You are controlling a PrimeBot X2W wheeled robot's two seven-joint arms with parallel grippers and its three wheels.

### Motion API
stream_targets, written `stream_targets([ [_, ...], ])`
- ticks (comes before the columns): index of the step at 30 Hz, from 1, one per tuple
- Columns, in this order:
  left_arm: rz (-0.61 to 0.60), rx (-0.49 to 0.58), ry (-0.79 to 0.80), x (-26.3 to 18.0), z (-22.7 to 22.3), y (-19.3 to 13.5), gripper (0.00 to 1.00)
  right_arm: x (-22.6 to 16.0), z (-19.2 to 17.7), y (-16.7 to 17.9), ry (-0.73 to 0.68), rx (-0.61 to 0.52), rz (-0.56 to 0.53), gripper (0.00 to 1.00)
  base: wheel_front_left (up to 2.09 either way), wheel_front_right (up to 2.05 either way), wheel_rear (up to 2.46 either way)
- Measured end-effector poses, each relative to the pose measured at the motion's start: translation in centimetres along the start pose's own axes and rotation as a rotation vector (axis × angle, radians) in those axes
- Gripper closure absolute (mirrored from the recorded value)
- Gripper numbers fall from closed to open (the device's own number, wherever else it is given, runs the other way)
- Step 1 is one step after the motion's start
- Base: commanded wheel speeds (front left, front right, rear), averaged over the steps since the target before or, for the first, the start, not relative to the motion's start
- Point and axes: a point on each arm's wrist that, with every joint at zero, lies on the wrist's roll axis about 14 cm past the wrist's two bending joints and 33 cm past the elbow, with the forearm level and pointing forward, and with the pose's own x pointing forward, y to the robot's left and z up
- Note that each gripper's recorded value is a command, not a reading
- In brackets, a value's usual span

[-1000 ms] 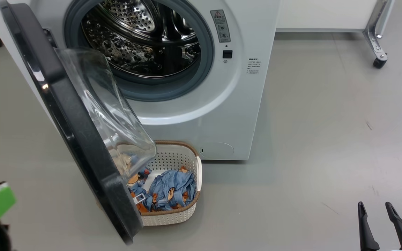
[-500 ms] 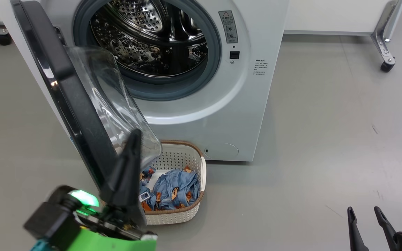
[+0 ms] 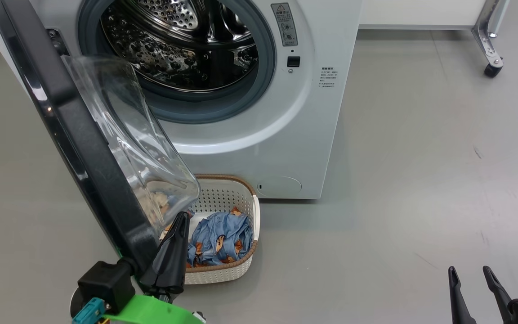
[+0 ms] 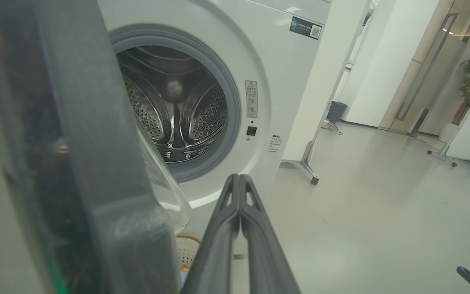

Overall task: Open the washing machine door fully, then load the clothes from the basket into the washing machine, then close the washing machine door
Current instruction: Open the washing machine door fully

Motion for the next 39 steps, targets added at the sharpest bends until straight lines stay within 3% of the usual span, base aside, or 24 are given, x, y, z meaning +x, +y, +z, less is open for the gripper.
stream_targets([
  [14, 0.089, 0.024, 0.044, -0.2, -0.8, 1.3, 1.00, 0.9, -0.3, 0.1, 0.011, 0.003, 0.005, 0.00, 0.00, 0.00, 0.00],
  [39, 0.389, 0.065, 0.010, -4.4, 0.5, 8.4, 1.00, 4.3, -1.0, 5.9, 0.047, -0.015, 0.209, 0.00, 0.00, 0.00, 0.00],
])
